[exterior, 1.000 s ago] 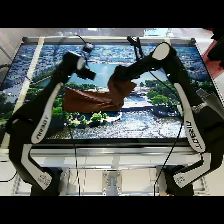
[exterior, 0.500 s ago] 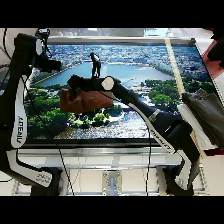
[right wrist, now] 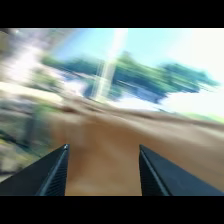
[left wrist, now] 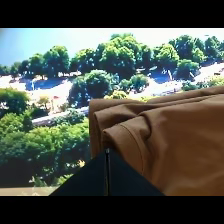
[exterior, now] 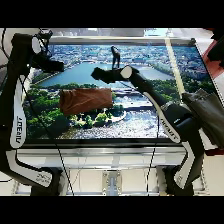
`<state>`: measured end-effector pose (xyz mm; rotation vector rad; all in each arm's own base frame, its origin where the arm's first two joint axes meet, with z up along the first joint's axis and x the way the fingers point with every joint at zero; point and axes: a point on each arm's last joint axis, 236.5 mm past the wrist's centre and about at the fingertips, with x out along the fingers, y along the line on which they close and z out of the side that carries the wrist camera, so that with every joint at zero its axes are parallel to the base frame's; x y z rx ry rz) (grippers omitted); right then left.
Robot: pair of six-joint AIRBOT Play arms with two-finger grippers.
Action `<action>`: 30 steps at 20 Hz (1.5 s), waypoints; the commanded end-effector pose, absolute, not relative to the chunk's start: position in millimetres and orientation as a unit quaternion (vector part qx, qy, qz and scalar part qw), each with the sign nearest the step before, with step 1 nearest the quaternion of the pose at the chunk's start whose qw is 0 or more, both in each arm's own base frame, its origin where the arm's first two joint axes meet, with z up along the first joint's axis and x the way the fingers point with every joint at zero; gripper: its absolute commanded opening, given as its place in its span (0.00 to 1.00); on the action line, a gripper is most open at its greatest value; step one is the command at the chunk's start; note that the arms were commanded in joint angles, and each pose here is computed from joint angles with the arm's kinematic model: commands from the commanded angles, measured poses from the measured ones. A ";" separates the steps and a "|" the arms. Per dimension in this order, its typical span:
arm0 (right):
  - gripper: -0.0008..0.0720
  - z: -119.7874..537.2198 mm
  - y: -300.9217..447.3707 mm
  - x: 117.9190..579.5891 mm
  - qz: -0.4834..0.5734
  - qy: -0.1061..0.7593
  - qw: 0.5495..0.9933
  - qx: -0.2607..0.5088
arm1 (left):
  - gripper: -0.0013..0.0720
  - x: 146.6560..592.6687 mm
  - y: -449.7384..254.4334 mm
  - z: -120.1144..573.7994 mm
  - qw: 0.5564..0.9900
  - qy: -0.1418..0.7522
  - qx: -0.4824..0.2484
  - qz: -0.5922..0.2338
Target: Fold the shirts.
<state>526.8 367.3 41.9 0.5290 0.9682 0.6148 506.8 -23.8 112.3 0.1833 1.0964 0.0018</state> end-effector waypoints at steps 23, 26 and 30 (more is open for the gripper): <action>0.70 -76.0 381.4 475.4 0.309 0.594 0.648 0.362 | 0.04 516.3 -29.7 117.6 0.860 0.500 0.097 -0.017; 0.55 -69.4 398.3 466.2 0.328 0.591 0.641 0.363 | 0.04 515.8 -29.6 117.1 0.860 0.501 0.097 -0.017; 0.05 -63.2 403.0 469.6 0.347 0.573 0.650 0.359 | 0.04 512.8 -28.8 115.6 0.856 0.507 0.099 -0.018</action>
